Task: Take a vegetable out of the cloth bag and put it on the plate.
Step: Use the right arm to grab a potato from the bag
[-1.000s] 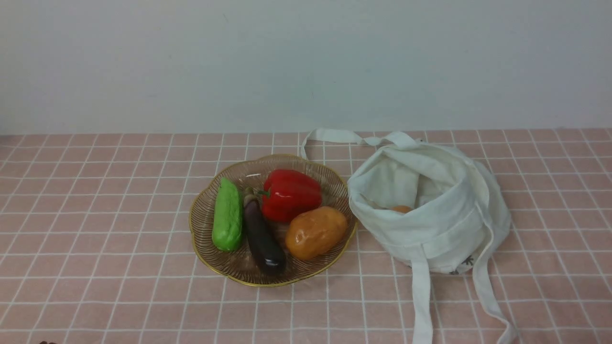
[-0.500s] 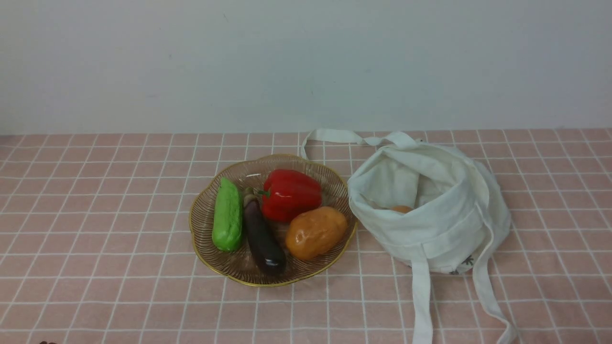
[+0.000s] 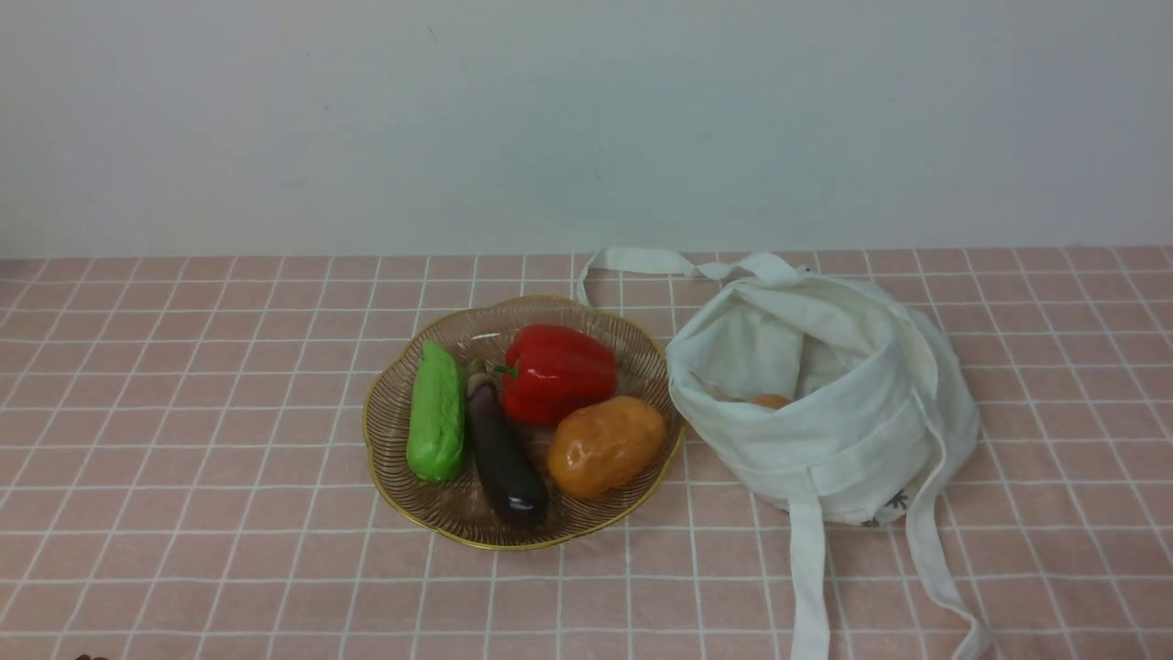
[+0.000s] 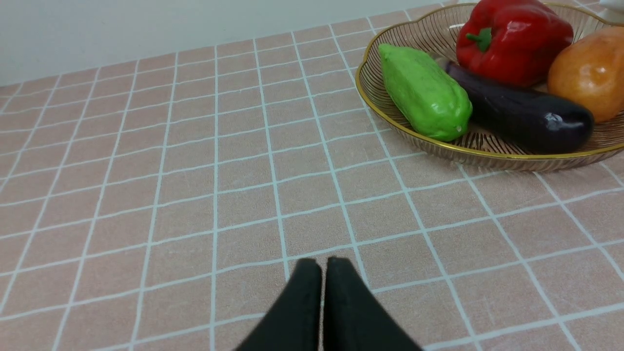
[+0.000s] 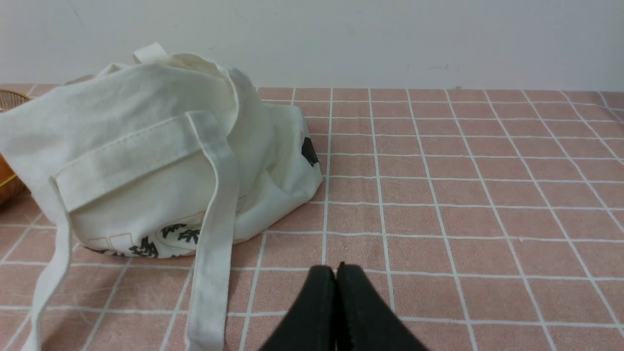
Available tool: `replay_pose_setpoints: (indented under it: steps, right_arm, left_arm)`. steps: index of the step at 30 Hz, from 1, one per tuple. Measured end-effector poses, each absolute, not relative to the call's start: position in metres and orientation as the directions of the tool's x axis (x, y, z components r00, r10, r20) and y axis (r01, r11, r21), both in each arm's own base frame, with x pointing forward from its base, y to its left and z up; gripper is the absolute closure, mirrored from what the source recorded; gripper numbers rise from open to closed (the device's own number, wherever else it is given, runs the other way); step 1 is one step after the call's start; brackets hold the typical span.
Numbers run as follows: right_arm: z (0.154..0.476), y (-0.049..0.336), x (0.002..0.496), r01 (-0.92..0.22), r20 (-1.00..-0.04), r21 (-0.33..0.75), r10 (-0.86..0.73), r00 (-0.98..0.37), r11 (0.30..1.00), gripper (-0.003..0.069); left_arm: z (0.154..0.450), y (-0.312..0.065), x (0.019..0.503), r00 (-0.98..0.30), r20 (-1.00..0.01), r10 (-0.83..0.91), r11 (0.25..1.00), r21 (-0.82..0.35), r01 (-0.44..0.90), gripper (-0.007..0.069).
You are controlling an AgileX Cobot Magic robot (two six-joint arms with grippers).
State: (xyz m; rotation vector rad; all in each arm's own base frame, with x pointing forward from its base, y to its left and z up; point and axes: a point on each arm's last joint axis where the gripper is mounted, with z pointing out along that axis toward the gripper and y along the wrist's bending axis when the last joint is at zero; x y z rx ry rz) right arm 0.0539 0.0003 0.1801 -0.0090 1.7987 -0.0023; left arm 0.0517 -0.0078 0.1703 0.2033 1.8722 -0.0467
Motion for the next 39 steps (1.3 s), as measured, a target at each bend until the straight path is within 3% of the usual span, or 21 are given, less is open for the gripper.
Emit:
replay_pose_setpoints:
  steps: [7,9,11,12,13,14,15,17,18,20,23,27,29,32,36,39]
  right_arm:
    - [0.181,0.001,0.054,-0.005,-0.977,0.009,0.008,-0.212,1.0,0.0673]
    - [0.182,0.002,0.055,-0.004,-0.977,0.104,0.102,-0.188,0.995,0.0673]
    - [0.183,0.005,0.055,-0.003,-0.94,0.301,0.296,-0.172,0.954,0.0673]
    - [0.183,0.005,0.055,-0.001,-0.929,0.334,0.329,-0.171,0.943,0.0673]
    - [0.185,0.008,0.055,-0.001,-0.826,0.545,0.537,-0.168,0.838,0.0673]
    - [0.186,0.009,0.055,0.001,-0.797,0.589,0.58,-0.169,0.808,0.0673]
    - [0.187,0.011,0.055,0.003,-0.706,0.697,0.687,-0.172,0.717,0.0673]
    - [0.188,0.012,0.055,0.003,-0.615,0.781,0.769,-0.173,0.625,0.0673]
    - [0.19,0.013,0.055,0.0,-0.533,0.841,0.829,-0.168,0.541,0.0673]
    - [0.191,0.013,0.056,-0.005,-0.491,0.868,0.857,-0.16,0.496,0.0673]
    - [0.192,0.013,0.056,-0.016,-0.519,0.852,0.84,-0.158,0.523,0.0673]
    - [0.214,0.013,0.053,-0.096,-0.659,0.752,0.743,-0.115,0.652,0.0673]
    - [0.256,0.012,0.048,-0.169,-0.777,0.621,0.629,-0.009,0.765,0.0673]
    - [0.304,0.014,0.055,-0.184,-0.892,0.441,0.452,0.019,0.879,0.0673]
    - [0.346,0.023,0.094,-0.217,-0.955,0.282,0.252,-0.157,0.935,0.0673]
    - [0.358,0.033,0.137,-0.284,-0.918,0.248,0.131,-0.373,0.926,0.0673]
  left_arm:
    - [0.17,-0.008,0.052,-0.293,-0.949,0.117,0.984,0.07,0.164,0.063]
    - [0.17,-0.008,0.052,-0.293,-0.949,0.117,0.984,0.07,0.164,0.063]
    - [0.17,-0.008,0.052,-0.293,-0.949,0.117,0.984,0.07,0.164,0.063]
    - [0.17,-0.008,0.052,-0.293,-0.949,0.117,0.984,0.07,0.164,0.063]
    - [0.17,-0.008,0.052,-0.293,-0.949,0.117,0.984,0.07,0.164,0.063]
    - [0.17,-0.008,0.052,-0.293,-0.949,0.117,0.984,0.07,0.164,0.063]
    - [0.17,-0.008,0.052,-0.293,-0.949,0.117,0.984,0.07,0.164,0.063]
    - [0.17,-0.008,0.052,-0.293,-0.949,0.117,0.984,0.07,0.164,0.063]
    - [0.17,-0.008,0.052,-0.293,-0.949,0.117,0.984,0.07,0.164,0.063]
    - [0.17,-0.008,0.052,-0.293,-0.949,0.117,0.984,0.07,0.164,0.063]
    - [0.17,-0.008,0.052,-0.293,-0.949,0.117,0.984,0.07,0.164,0.063]
    - [0.17,-0.008,0.052,-0.293,-0.949,0.117,0.984,0.07,0.164,0.063]
    - [0.17,-0.008,0.052,-0.293,-0.949,0.117,0.984,0.07,0.164,0.063]
    - [0.17,-0.008,0.052,-0.293,-0.949,0.117,0.984,0.07,0.164,0.063]
    - [0.17,-0.008,0.052,-0.293,-0.949,0.117,0.984,0.07,0.164,0.063]
    - [0.17,-0.008,0.052,-0.293,-0.949,0.117,0.984,0.07,0.164,0.063]
